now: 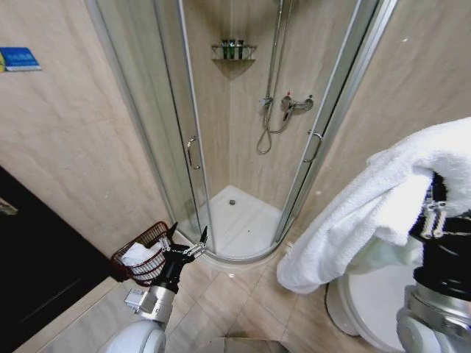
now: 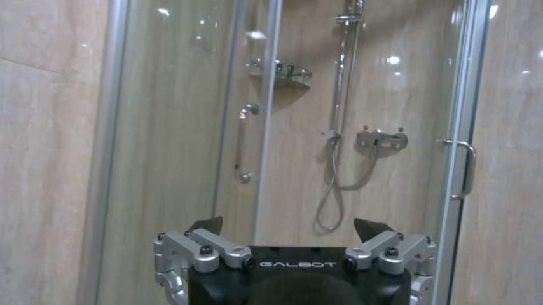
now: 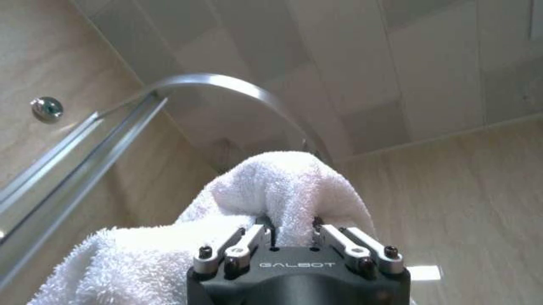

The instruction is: Discard the used towel into the hamper.

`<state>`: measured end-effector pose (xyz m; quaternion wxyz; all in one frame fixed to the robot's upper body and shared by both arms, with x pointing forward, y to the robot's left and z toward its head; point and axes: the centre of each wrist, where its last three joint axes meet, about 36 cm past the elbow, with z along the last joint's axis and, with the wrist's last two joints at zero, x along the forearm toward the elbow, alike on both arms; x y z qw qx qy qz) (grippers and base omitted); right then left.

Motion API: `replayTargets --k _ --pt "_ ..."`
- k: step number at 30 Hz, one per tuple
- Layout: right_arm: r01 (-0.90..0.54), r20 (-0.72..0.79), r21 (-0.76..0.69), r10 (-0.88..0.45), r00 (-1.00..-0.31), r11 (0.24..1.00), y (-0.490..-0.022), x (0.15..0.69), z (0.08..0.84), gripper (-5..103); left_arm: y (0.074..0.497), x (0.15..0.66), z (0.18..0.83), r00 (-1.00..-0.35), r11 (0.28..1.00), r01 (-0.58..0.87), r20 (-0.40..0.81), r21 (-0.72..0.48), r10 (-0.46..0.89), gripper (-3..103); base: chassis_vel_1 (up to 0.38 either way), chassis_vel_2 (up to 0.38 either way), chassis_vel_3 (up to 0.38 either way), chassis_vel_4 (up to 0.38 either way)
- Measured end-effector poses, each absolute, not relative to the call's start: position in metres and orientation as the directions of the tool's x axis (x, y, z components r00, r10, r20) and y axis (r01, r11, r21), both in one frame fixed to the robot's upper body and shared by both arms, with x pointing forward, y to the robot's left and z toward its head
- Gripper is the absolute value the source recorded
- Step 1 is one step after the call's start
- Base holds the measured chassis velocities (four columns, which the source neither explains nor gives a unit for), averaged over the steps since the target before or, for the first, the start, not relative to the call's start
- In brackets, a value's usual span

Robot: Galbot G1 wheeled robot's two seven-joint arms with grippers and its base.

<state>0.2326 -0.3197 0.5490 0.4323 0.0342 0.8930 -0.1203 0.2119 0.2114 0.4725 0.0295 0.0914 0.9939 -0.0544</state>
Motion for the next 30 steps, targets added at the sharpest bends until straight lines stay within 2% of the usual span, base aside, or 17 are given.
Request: replayTargets --k 22,30 --pt "0.163 -0.783 -0.194 -0.053 -0.62 0.967 -0.3181 0.2343 0.5493 20 0.2114 0.2119 0.4725 -0.982 0.977 0.185 -0.069 -0.103 0.178 100 0.054 0.06 -0.066 -0.054" --pt "0.162 -0.785 -0.193 -0.053 -0.618 0.968 -0.3179 0.235 0.5497 20 0.2114 0.2119 0.4725 -0.982 0.977 0.185 -0.069 -0.103 0.179 100 0.149 0.141 -0.138 -0.154"
